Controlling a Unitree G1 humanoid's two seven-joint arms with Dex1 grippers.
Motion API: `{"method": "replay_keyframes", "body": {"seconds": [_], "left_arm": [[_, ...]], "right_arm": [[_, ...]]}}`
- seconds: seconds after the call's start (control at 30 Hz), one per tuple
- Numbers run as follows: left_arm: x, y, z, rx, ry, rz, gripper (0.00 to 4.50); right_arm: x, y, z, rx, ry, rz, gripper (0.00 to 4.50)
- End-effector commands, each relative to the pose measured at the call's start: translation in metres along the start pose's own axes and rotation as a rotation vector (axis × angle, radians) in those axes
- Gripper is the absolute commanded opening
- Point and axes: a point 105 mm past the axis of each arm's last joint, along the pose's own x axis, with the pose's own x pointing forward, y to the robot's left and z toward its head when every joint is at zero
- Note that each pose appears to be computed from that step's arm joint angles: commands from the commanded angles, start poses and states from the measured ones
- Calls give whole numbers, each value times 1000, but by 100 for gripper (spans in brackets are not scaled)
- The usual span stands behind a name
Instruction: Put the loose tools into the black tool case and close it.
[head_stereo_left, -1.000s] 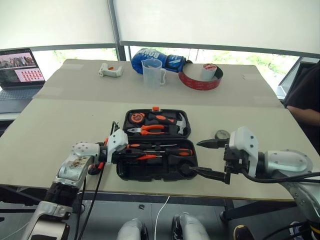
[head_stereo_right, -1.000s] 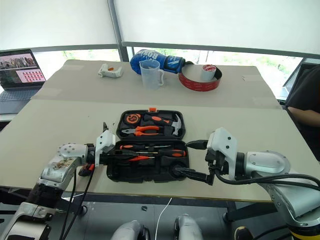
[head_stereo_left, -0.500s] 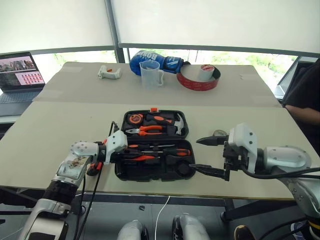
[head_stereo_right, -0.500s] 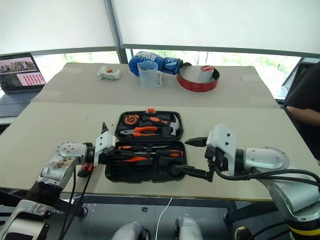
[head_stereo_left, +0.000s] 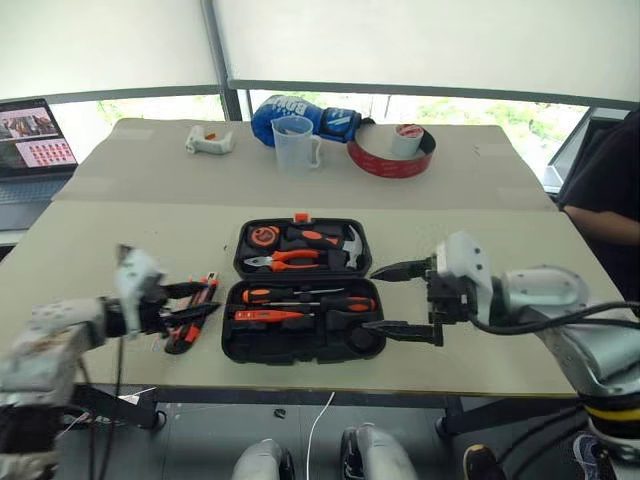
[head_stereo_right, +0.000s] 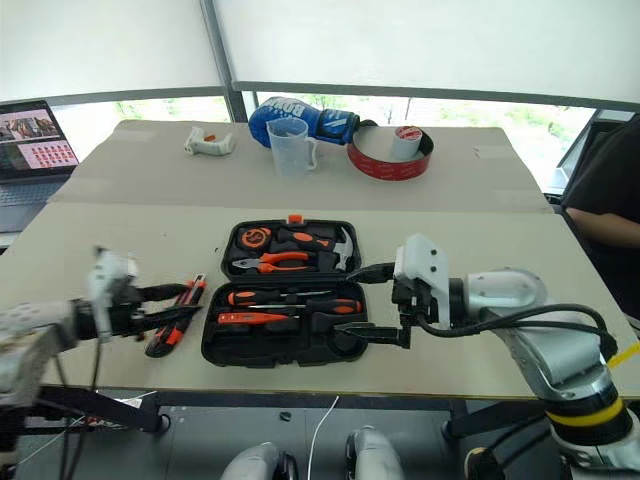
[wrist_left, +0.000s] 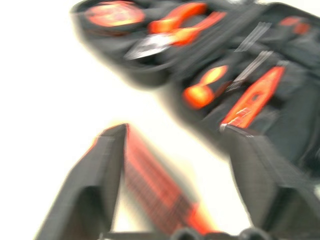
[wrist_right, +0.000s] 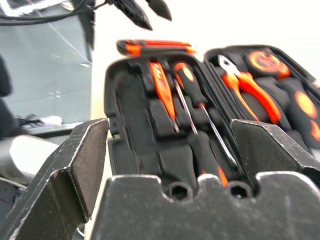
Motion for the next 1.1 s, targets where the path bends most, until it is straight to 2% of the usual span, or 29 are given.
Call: {"method": "replay_keyframes", "body": {"seconds": [0.03,0.13,0.2,0.33,0.47,0.53,0.63,0.73,0.83,0.9,1.0,1.1], "left_arm": [[-45,4,-18,-59,37,169,446],[-62,-6,-43,-113,105,229,446],[-60,-12,-46,-122,119,234,446],[-36,-23,-29,-131,96,181,446],[-7,-27,-12,-110,129,153,446],[6,-29,-5,-180,144,129,446],[20,-20,-4,-219,219,162,446],[45,-13,-13,-190,327,160,446],[62,-14,-17,-156,371,123,446],[68,-17,-31,-125,442,101,446],[68,-12,-55,-70,519,118,375],[62,-4,-63,-78,522,141,272]], "right_arm": [[6,0,8,-62,-22,67,450],[10,-2,8,-73,-26,87,450],[12,-2,8,-76,-29,100,450],[13,-2,8,-79,-28,106,450],[11,0,8,-77,-24,96,450],[11,2,7,-76,-21,88,450],[10,6,7,-78,-16,83,450],[9,13,7,-74,-10,89,450],[9,15,8,-74,-12,79,450],[9,15,9,-76,-12,65,450],[8,16,10,-79,-10,48,450],[6,17,10,-76,-7,36,450]]}}
